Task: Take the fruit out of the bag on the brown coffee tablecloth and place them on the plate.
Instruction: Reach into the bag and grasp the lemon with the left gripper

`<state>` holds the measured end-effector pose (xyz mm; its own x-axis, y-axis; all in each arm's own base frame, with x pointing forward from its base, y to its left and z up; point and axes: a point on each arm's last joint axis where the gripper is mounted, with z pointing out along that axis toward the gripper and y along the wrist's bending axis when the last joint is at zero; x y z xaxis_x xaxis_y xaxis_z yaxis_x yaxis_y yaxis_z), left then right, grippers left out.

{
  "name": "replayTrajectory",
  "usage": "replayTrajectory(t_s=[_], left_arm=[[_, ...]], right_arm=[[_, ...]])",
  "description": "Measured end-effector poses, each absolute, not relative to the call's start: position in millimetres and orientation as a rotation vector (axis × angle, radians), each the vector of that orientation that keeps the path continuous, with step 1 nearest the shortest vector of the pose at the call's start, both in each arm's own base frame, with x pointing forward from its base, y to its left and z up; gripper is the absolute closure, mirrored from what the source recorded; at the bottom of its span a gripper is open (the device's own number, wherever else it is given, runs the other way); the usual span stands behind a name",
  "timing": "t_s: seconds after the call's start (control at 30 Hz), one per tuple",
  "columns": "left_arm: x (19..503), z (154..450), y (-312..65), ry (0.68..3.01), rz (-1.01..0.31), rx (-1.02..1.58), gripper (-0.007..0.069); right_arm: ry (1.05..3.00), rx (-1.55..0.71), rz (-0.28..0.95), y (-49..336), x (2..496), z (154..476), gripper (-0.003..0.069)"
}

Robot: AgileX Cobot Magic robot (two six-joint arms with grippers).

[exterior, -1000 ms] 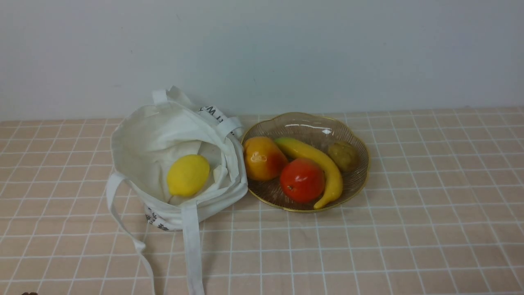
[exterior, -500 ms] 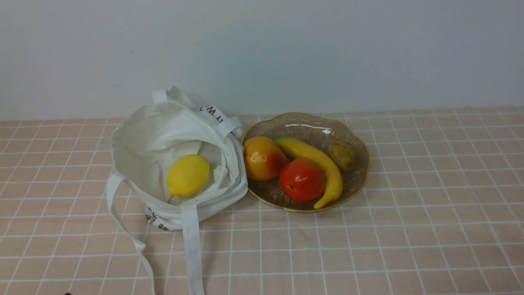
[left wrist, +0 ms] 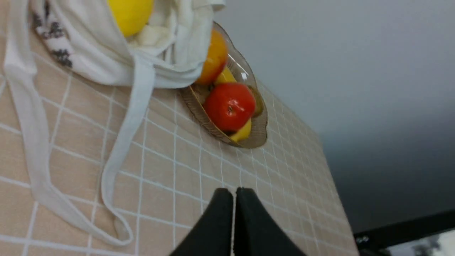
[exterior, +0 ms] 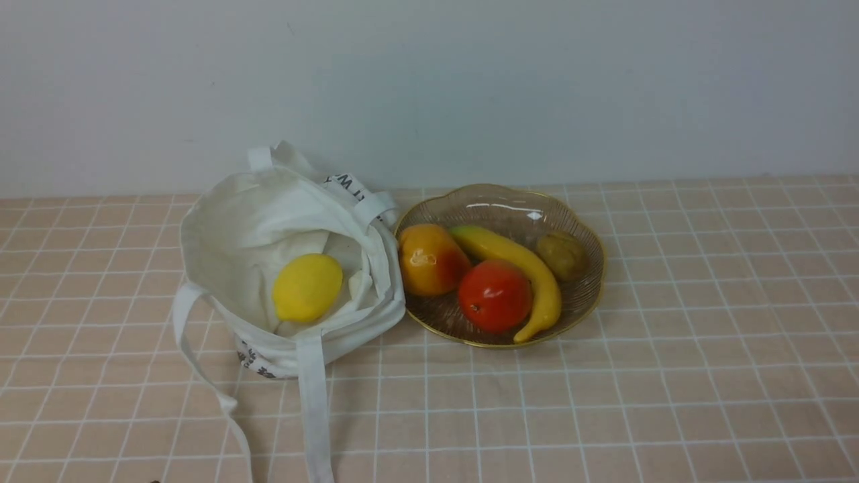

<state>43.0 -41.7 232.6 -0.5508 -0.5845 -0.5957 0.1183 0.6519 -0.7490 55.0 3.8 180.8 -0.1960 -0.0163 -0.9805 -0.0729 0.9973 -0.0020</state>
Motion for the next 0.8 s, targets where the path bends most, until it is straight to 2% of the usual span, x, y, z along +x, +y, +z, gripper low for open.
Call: replayTrajectory(t_s=[0.03,0.17,0.23,0.37,0.43,0.47,0.67,0.8], left_arm=[[44,240,-43,1.992,-0.946,-0.331,0.0633],[67,269,-45,2.419,-0.712,-0.052,0.0633],[85,275,-41,2.627,-0.591,0.074,0.0633],[131,282,-35,2.846,-0.423,0.205,0.0632],[146,283,-35,2.882,-0.396,0.219,0.0632],[171,291,-35,2.895,-0.380,0.227,0.0632],[225,311,-43,2.867,-0.419,0.212,0.0630],[255,306,-55,2.884,-0.376,0.223,0.0600]], right_arm=[[1.768,-0.066,0.051,4,55,181,0.0673],[1.768,-0.066,0.051,4,55,181,0.0673],[1.768,-0.066,0.051,4,55,181,0.0673],[1.768,-0.066,0.051,4,55,181,0.0673],[1.768,-0.066,0.051,4,55,181,0.0673],[1.768,-0.066,0.051,4,55,181,0.0673],[1.768,-0.066,0.051,4,55,181,0.0673],[1.768,-0.066,0.051,4,55,181,0.0673]])
